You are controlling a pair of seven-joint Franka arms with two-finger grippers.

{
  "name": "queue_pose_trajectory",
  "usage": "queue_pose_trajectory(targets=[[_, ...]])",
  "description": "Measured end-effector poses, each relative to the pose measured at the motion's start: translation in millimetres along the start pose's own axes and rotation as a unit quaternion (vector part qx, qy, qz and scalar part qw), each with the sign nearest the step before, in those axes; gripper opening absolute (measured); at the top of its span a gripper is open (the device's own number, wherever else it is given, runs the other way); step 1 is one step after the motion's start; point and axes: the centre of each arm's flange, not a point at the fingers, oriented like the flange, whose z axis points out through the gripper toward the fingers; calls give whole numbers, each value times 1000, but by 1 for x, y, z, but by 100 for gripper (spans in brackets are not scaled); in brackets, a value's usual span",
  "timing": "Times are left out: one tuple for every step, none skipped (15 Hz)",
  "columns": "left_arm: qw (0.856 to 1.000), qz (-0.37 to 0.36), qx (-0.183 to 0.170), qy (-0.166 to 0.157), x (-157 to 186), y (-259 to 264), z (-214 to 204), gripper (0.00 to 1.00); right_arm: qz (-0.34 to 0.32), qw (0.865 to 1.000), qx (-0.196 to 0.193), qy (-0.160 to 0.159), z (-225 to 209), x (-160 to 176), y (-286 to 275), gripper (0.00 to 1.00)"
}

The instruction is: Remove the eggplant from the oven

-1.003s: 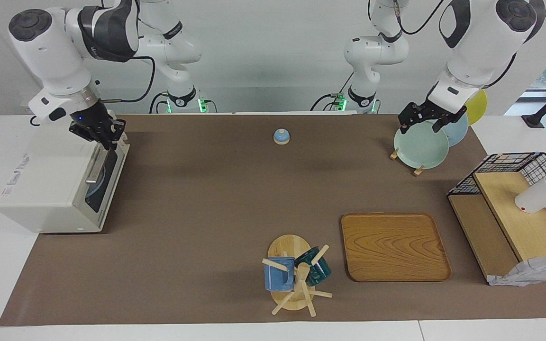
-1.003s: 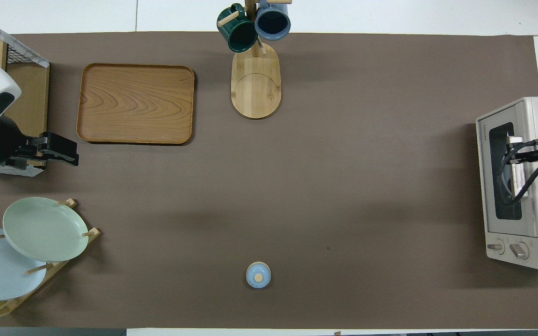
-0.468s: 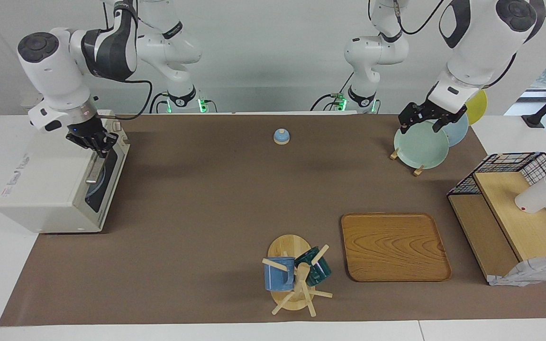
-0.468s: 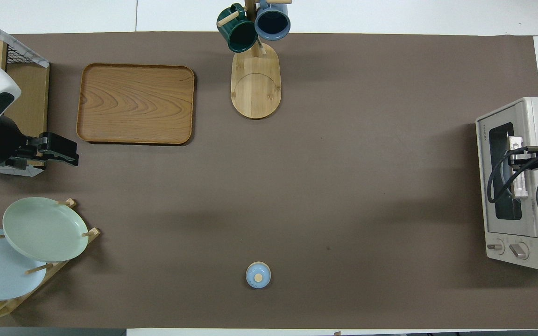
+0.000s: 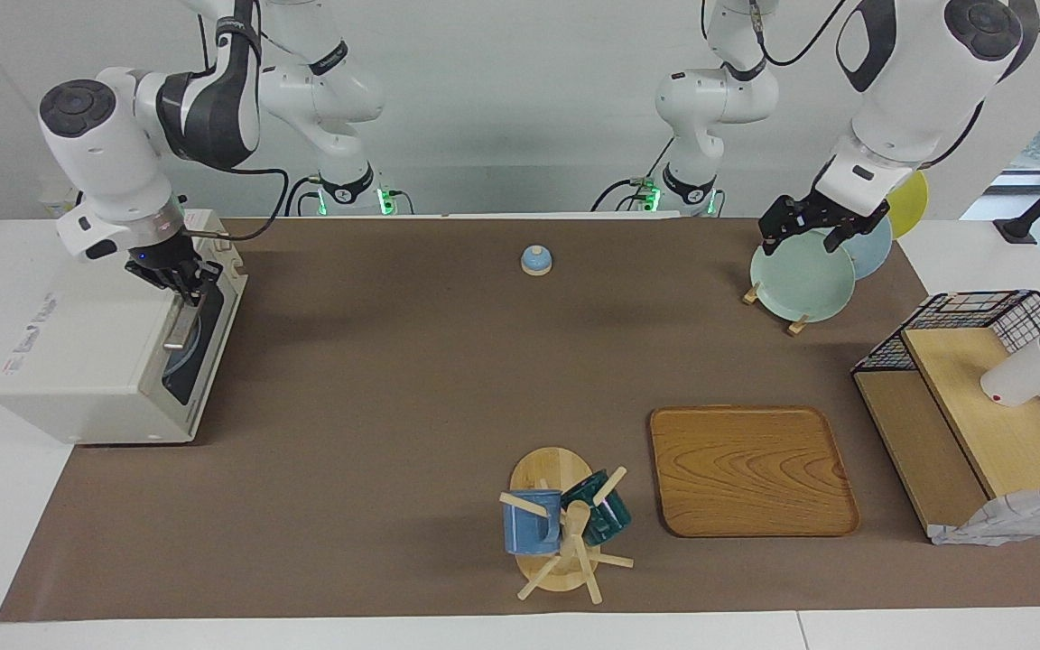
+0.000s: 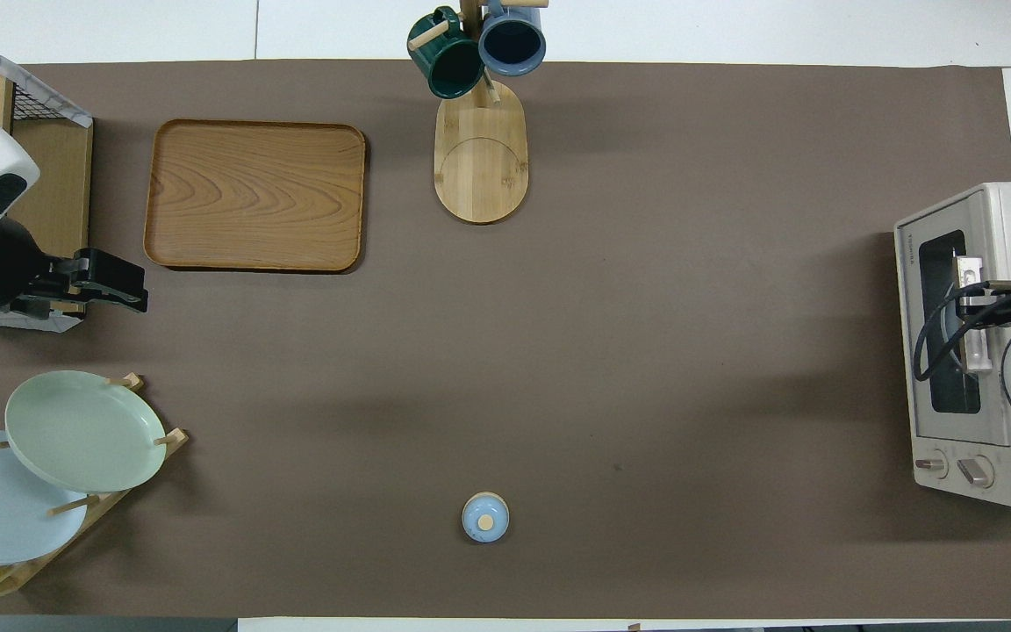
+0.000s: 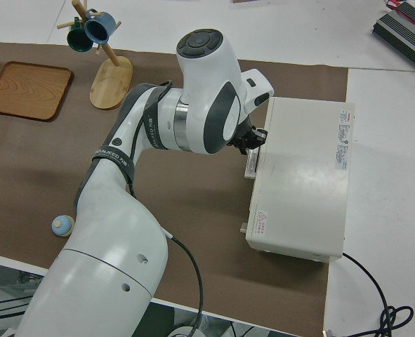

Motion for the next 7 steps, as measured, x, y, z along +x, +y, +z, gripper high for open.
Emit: queue_pose_trajectory(targets=[[1000,0,0,0,0,0,0,100,0,1000,-1,0,1,0,1,1],[1000,0,0,0,0,0,0,100,-1,1000,-3,0,1,0,1,1],[1000,0,0,0,0,0,0,100,-1,1000,-6,0,1,0,2,1],[1000,0,0,0,0,0,0,100,-2,1000,-6,0,2,0,2,1],[1000,0,0,0,0,0,0,100,-2,1000,-7,-1,3,0,2,1],[1000,0,0,0,0,0,0,100,-3,1000,-8,-2,4,-1,2,1],[1000,0,0,0,0,0,0,100,-4,1000,-9,-1,6,0,1,1]])
